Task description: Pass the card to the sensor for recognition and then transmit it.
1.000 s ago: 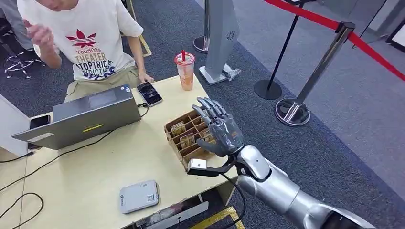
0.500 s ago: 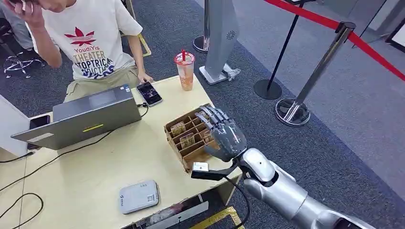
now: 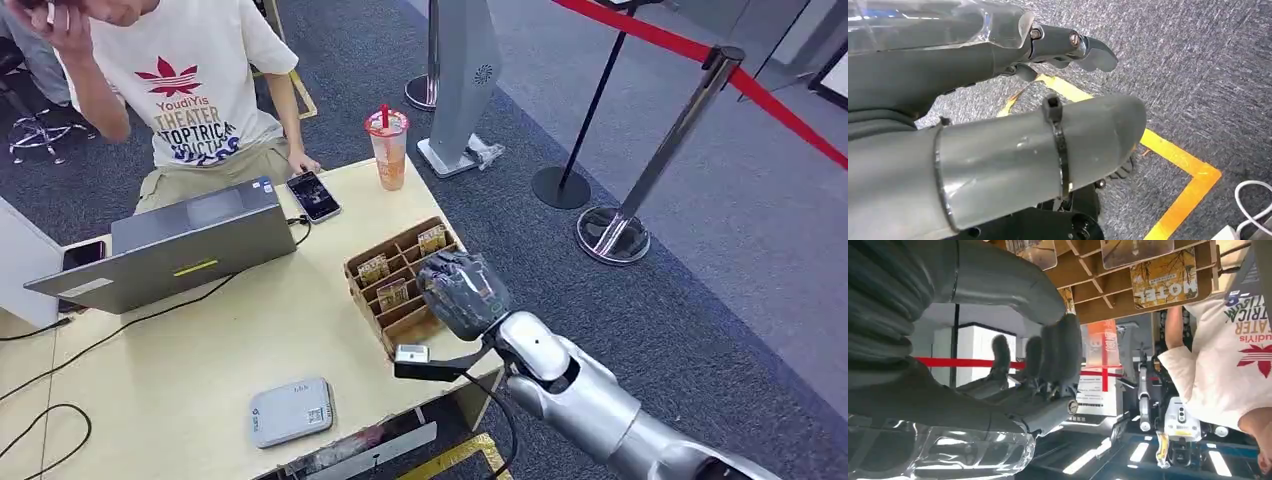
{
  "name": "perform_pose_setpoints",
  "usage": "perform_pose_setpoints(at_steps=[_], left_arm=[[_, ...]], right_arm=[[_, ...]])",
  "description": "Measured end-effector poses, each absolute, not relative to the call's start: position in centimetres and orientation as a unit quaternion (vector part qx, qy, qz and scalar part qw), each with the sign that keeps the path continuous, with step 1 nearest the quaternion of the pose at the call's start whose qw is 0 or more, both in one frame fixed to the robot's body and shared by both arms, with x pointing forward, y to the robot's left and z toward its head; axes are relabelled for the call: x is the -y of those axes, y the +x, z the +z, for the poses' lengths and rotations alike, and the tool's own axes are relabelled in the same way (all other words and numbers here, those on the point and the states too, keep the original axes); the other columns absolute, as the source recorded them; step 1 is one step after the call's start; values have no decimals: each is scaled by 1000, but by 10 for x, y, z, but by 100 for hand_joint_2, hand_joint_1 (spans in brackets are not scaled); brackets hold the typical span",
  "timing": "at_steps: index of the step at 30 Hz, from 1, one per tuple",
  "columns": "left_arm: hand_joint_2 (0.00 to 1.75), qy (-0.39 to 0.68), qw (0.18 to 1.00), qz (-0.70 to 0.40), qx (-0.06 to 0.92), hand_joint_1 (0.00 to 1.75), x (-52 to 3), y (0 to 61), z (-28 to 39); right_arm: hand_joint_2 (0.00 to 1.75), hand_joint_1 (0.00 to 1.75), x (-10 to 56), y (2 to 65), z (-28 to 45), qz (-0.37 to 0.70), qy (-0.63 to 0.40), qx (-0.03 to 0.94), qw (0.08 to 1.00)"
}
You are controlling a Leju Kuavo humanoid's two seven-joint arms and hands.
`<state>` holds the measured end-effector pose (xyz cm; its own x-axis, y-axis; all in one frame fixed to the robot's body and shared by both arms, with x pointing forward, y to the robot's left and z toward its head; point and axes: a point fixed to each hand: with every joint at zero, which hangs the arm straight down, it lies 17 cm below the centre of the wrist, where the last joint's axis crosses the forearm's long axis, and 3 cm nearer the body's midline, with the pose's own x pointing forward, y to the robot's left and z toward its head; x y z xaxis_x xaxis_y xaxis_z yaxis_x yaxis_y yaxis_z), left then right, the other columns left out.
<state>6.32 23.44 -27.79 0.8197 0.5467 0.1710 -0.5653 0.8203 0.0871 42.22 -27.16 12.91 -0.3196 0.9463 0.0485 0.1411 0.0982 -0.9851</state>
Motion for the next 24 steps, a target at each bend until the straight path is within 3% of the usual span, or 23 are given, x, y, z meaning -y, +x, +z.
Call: perform_pose_setpoints(at_steps=[24], left_arm=[[0, 67, 952, 292, 70, 0, -236, 64, -278]], right_arm=[[175, 93, 262, 457, 109, 533, -415, 612, 411]])
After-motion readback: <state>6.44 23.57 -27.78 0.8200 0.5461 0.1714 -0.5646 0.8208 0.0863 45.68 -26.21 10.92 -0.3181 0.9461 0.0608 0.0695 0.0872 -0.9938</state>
